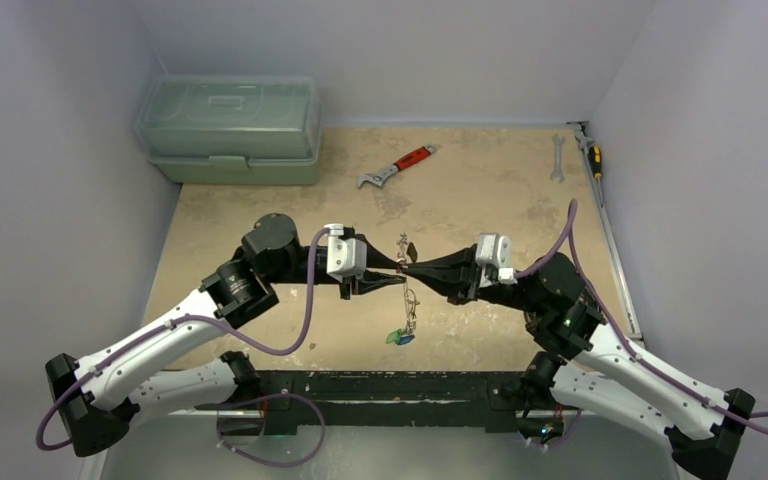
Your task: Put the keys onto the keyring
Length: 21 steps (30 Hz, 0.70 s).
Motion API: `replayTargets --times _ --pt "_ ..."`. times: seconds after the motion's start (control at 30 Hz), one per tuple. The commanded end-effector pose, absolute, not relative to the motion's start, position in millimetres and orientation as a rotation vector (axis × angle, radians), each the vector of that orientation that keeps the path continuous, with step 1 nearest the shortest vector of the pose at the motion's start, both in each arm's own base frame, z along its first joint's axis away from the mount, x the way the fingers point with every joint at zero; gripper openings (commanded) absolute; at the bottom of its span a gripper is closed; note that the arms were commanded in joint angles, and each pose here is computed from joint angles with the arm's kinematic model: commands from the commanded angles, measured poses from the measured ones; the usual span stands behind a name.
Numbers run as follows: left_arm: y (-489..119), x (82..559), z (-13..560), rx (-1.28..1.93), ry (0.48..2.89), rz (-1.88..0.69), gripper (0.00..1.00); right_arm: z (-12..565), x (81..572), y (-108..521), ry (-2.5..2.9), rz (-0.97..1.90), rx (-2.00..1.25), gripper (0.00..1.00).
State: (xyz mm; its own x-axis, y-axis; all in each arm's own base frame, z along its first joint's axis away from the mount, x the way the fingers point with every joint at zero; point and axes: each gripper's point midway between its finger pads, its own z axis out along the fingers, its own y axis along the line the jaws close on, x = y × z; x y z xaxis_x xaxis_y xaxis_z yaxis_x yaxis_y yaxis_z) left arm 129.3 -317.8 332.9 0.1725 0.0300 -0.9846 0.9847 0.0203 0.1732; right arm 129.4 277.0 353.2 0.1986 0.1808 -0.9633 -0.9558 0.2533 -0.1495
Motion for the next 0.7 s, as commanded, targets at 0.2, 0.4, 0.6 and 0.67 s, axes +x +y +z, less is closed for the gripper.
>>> replayTargets --times 0.2,0.4,0.6,0.67 --pt "-319 124 352 1.274 1.029 -1.081 0.15 369 112 284 0.942 1.082 -1.022 0.00" --pt "-319 122 352 1.275 1.014 -1.084 0.00 370 99 287 0.911 1.149 -1.056 0.00" --pt "-314 119 354 1.265 0.983 -1.074 0.00 368 87 289 0.896 1.221 -1.094 0.00" --pt "-312 117 356 1.263 0.967 -1.072 0.00 368 85 290 0.903 1.239 -1.107 0.00"
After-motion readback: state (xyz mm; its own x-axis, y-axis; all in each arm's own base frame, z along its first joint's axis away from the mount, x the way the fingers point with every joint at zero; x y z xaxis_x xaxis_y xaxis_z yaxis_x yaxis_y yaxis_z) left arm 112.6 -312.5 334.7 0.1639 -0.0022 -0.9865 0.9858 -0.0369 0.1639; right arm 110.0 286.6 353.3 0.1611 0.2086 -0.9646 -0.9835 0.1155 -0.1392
